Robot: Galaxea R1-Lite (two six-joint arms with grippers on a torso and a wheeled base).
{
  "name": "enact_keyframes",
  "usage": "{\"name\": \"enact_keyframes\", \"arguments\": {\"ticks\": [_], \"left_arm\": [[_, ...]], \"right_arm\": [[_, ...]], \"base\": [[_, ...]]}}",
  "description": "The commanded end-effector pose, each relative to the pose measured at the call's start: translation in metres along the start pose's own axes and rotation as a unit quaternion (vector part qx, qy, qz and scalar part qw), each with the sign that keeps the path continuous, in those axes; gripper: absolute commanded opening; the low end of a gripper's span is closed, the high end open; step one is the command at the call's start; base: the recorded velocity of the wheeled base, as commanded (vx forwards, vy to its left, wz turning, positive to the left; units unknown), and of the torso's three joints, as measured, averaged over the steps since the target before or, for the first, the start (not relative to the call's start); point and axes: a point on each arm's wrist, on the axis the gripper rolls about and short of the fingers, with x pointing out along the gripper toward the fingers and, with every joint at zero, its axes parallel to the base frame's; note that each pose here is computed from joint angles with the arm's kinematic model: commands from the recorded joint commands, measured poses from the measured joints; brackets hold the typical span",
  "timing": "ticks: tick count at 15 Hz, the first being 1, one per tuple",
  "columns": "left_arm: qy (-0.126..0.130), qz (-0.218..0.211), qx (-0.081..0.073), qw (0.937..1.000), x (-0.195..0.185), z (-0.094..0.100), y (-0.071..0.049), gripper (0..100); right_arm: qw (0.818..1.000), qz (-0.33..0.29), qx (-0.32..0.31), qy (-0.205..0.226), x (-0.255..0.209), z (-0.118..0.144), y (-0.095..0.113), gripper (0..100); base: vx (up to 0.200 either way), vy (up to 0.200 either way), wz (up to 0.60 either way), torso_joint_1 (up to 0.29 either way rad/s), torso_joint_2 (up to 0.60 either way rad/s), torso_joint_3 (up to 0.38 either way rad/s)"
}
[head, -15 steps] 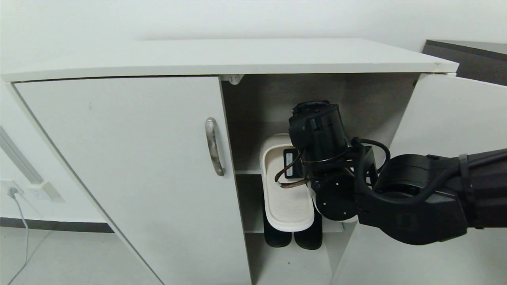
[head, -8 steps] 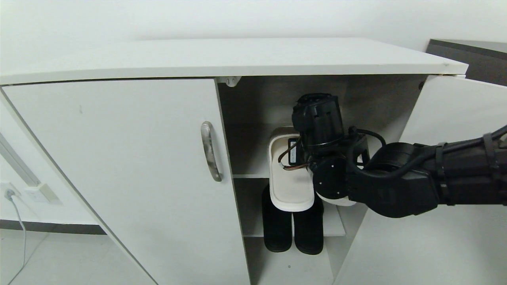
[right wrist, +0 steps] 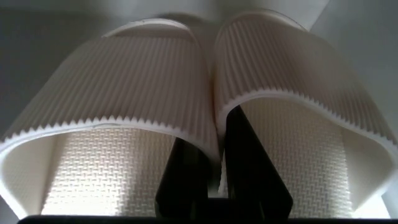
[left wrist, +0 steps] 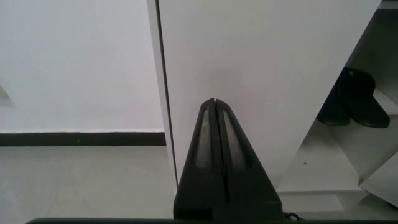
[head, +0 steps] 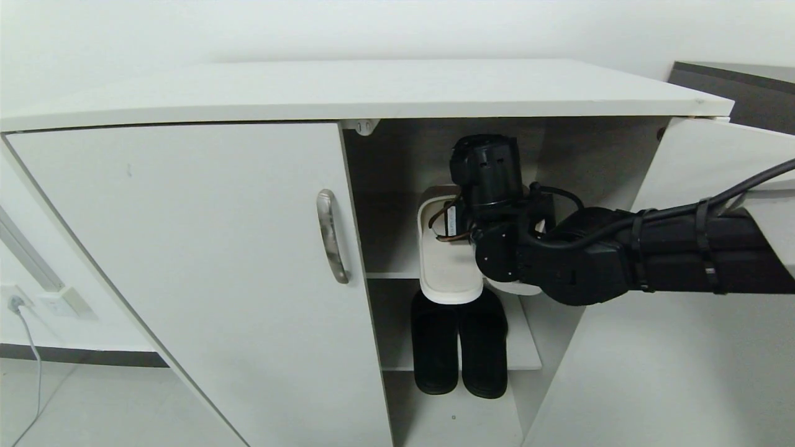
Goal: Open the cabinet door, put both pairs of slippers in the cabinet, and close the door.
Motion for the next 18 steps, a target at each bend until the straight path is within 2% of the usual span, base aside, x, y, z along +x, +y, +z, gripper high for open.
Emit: {"name": "enact_keyframes", "arguments": {"ticks": [1,16,17,18], "left_arm": [[0.001,0.000,0.000,1.0000,0.000,0.000,0.000,0],[0.000,0.001,0.000,1.0000,0.000,0.000,0.000,0],[0.001,0.001,0.000,1.0000,0.000,0.000,0.000,0],[0.001,0.001,0.000,1.0000,0.000,0.000,0.000,0]], "right_arm": [[1.000,-0.004,-0.001,-0.002,0.007,0.002,0.000,0],[1.000,0.022,-0.001,0.011,0.017,-0.003,0.005,0],[1.000,0.023,-0.001,0.010,0.016,-0.002,0.005,100],[1.000,0.023,-0.001,0.011,0.015,-0.003,0.006,100]], "base": [[0.000,0.000,0.00,0.000,0.00,0.000],[0.000,0.000,0.00,0.000,0.00,0.000],[0.000,0.000,0.00,0.000,0.00,0.000],[0.000,0.000,0.00,0.000,0.00,0.000]]}}
